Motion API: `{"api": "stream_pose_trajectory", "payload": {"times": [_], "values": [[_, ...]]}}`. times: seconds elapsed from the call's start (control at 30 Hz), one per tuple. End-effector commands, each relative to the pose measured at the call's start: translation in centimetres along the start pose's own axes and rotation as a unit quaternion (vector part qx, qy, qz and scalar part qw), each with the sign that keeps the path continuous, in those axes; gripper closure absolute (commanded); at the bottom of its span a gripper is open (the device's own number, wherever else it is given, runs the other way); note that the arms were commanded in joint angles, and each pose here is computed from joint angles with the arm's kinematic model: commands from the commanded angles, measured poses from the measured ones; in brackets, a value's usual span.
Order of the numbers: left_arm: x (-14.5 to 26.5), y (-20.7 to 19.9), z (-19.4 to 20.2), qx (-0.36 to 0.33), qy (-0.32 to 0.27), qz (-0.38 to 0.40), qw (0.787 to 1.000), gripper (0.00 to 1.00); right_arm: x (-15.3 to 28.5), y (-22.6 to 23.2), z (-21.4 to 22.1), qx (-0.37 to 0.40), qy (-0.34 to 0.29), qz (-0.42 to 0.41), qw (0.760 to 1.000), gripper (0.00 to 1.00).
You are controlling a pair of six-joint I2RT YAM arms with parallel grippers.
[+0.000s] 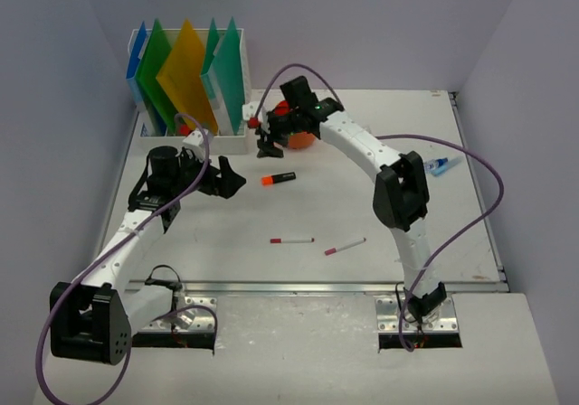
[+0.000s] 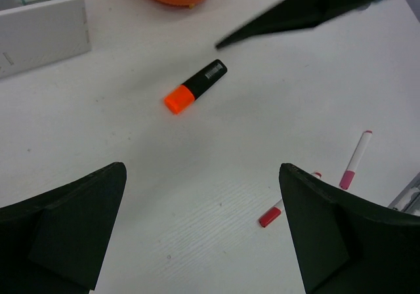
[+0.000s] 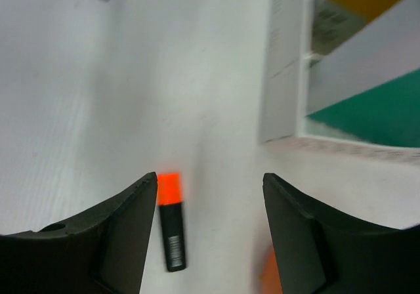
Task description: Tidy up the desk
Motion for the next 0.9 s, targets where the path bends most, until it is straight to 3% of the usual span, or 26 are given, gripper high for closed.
{"api": "stream_pose_trajectory", "payload": {"times": [0.0, 0.43, 0.73, 0.87], "values": [[1.8, -2.0, -2.6, -0.007, -0.017, 0.07, 0.997, 0.0, -2.1, 7.4, 5.7, -0.002, 0.123, -0.147, 0.981, 0.35], [3.0, -2.3, -2.5, 0.01, -0.023, 0.081, 0.996, 0.0, -4.8, 7.4, 8.1, -0.001, 0.164, -0.144, 0.976, 0.3], [3.1, -2.3, -1.6, 0.009, -0.012, 0.093, 0.996, 0.0, -4.2, 6.1, 4.7, 0.006, 0.128, -0.114, 0.985, 0.34], [3.2, -2.4, -1.6, 0.01, -0.013, 0.094, 0.995, 0.0, -5.0, 5.1, 5.4, 0.012, 0.144, -0.098, 0.985, 0.33]]}}
Point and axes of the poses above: each gripper's point midway between its finger pads, its own x axis back along the fingers, its own y axis along the line the jaws close on, z = x × y, the point moved 6 cm from there along x, back along the fingers, and after that the axes turned 10 degrees about x, right-handed, at the moved point
